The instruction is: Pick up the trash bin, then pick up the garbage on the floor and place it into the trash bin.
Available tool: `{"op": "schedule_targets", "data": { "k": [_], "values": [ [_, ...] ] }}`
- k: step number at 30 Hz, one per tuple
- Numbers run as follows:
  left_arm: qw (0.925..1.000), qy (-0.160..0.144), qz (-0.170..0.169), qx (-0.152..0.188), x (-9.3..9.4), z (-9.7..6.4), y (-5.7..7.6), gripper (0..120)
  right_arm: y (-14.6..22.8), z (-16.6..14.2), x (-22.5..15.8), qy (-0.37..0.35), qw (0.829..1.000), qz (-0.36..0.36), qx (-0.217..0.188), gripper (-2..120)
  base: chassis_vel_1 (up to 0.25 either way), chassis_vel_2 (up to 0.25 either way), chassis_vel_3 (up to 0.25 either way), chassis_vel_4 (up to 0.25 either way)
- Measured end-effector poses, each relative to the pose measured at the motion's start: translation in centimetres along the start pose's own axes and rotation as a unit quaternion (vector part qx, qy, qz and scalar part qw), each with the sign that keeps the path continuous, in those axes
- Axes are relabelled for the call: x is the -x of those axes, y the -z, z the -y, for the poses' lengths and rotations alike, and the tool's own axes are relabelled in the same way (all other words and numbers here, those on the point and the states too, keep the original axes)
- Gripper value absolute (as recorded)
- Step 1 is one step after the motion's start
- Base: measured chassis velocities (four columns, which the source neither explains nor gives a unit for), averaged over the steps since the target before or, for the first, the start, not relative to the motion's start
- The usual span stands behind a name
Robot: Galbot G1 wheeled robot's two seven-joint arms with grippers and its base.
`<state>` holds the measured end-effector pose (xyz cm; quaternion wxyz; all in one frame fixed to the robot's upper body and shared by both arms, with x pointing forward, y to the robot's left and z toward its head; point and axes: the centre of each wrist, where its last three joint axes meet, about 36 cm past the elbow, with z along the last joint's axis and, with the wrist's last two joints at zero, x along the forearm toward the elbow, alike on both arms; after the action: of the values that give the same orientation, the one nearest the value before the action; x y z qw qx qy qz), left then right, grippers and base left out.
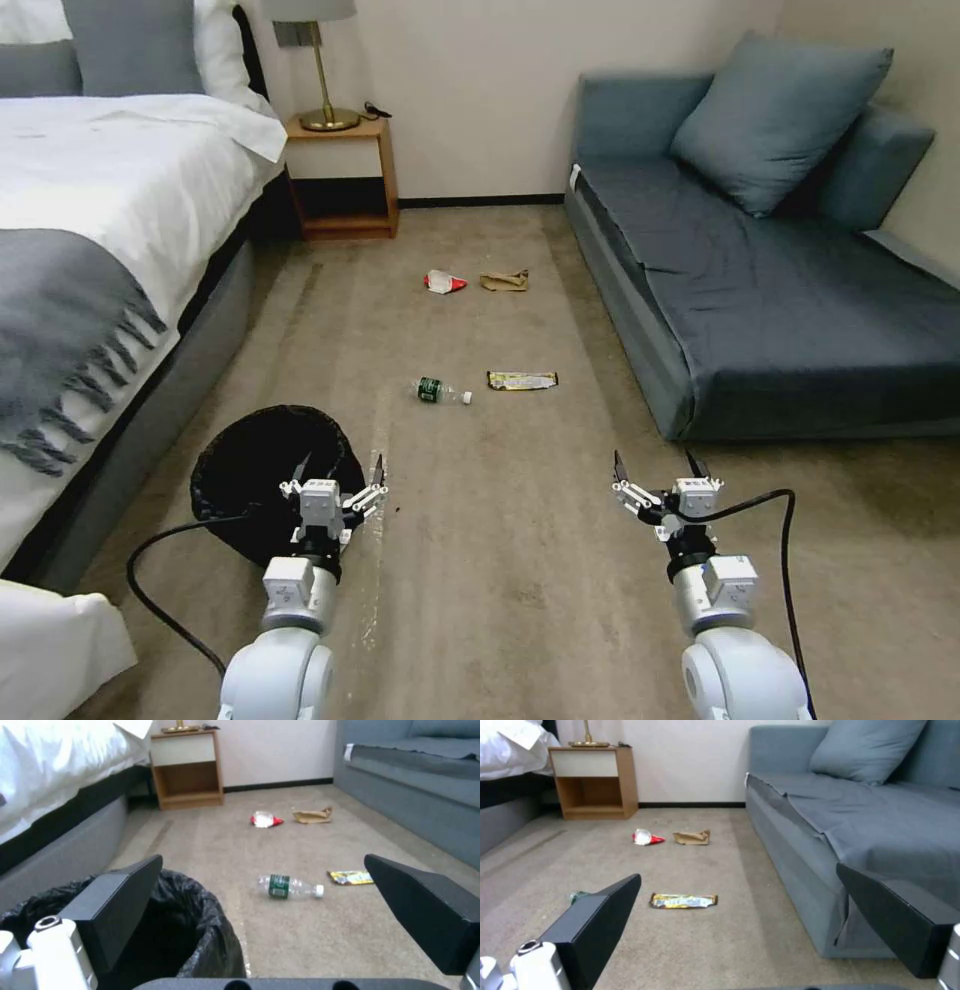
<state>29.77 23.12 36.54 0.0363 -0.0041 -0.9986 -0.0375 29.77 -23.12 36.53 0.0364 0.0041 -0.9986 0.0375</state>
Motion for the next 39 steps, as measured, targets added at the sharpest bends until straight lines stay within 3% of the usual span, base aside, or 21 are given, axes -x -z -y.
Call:
{"op": "schedule_targets", "data": {
  "k": [27,30,31,32,37,39],
  "values": [
    [1.0,0.002,-0.001,-0.002,0.0,-0.2,0.1,100,0.1,-0.1,-0.3,0.0,1.0,-0.002,0.003,100,0.0,0.0,0.0,0.0],
    [0.9999,0.011,0.0,-0.007,0.0,-0.6,0.6,100,0.6,-0.5,-1.0,0.0,1.0,-0.005,0.01,100,0.0,0.0,0.0,0.0],
    [0.9993,0.031,0.004,-0.019,0.2,-1.8,2.0,100,1.7,-1.4,-2.9,0.001,0.999,-0.017,0.029,100,0.0,0.0,0.0,0.0],
    [0.9989,0.04,0.005,-0.024,0.2,-2.3,2.5,100,2.1,-1.7,-3.6,0.001,0.999,-0.021,0.037,100,0.0,0.0,0.0,0.0],
    [0.9979,0.054,0.006,-0.035,0.2,-3.2,3.8,100,3.7,-2.3,-6.1,0.004,0.997,-0.037,0.061,100,0.0,0.0,0.0,0.0],
    [0.9967,0.066,0.015,-0.045,0.3,-4.0,5.2,100,4.9,-2.3,-7.1,0.009,0.996,-0.04,0.078,100,0.0,0.0,0.0,0.0]
  ]
}}
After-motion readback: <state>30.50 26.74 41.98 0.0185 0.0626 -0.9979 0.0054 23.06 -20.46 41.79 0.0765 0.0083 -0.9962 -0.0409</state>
